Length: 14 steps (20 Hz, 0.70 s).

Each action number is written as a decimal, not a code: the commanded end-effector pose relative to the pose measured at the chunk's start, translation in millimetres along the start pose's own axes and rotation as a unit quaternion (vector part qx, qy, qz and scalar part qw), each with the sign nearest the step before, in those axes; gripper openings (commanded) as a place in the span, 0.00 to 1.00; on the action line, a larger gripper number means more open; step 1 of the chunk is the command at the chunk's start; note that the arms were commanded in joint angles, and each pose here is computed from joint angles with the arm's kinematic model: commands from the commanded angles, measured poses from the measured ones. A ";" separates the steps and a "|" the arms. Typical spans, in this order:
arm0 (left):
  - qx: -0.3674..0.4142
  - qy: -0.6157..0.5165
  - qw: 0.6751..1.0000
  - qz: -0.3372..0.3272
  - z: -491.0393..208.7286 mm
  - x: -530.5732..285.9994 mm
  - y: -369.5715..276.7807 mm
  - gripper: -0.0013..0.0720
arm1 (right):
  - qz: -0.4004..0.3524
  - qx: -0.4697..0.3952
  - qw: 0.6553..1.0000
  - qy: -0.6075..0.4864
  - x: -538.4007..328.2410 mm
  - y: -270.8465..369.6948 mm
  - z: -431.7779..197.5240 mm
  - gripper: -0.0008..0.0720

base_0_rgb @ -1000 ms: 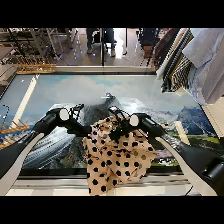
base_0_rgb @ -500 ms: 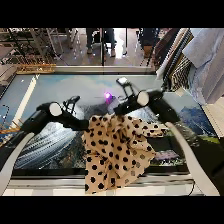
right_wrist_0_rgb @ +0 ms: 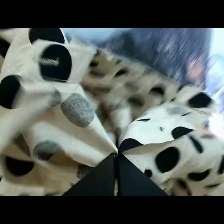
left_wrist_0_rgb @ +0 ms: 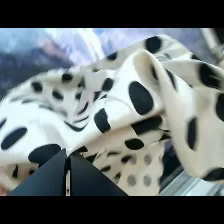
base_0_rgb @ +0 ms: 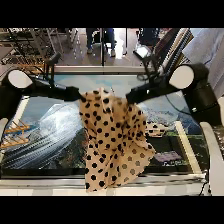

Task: Fold the clothes and pants, and hang the long-sleeved shirts on hangers.

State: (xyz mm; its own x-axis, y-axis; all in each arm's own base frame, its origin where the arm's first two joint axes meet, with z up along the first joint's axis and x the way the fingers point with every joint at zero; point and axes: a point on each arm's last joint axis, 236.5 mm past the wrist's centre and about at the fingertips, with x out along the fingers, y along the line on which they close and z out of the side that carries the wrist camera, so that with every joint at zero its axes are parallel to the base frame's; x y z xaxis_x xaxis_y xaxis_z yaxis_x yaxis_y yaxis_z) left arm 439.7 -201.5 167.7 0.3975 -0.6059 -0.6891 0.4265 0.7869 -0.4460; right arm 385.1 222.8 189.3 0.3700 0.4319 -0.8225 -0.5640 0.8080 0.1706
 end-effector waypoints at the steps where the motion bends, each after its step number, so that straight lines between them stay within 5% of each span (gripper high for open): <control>1: -0.013 0.123 0.992 0.020 -78.7 36.7 30.8 0.03 | 0.076 0.016 0.988 0.130 50.9 42.9 -85.9 0.06; 3: -0.029 0.189 0.982 0.013 -136.4 62.0 41.9 0.03 | 0.112 0.034 0.975 0.189 99.8 73.9 -153.9 0.24; 4: -0.034 0.218 0.975 0.009 -163.2 70.0 45.3 0.03 | 0.121 0.042 0.970 0.208 117.3 83.1 -183.9 0.41; 6: -0.038 0.258 0.965 0.003 -200.9 78.2 48.6 0.03 | 0.103 0.070 0.973 0.192 140.3 68.1 -199.4 0.44; 8: -0.045 0.280 0.959 -0.001 -221.0 80.3 51.1 0.03 | 0.083 0.153 0.977 0.120 148.2 30.8 -166.5 0.60; 11: -0.047 0.281 0.959 -0.001 -223.1 80.6 51.3 0.03 | 0.110 0.294 0.948 0.051 147.3 -17.3 -132.6 0.59; 14: -0.047 0.282 0.958 -0.001 -223.3 80.3 51.1 0.03 | 0.117 0.332 0.934 0.065 168.5 -31.0 -141.0 0.59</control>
State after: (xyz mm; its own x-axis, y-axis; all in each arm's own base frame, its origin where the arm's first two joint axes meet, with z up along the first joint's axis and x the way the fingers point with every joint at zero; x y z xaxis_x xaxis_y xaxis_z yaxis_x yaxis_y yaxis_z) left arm 317.5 -185.2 -33.7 -0.0993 -0.4739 -0.8749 0.3407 0.8100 -0.4774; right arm 339.2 222.8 -17.5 0.1329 0.5736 -0.8083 -0.1436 0.8180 0.5569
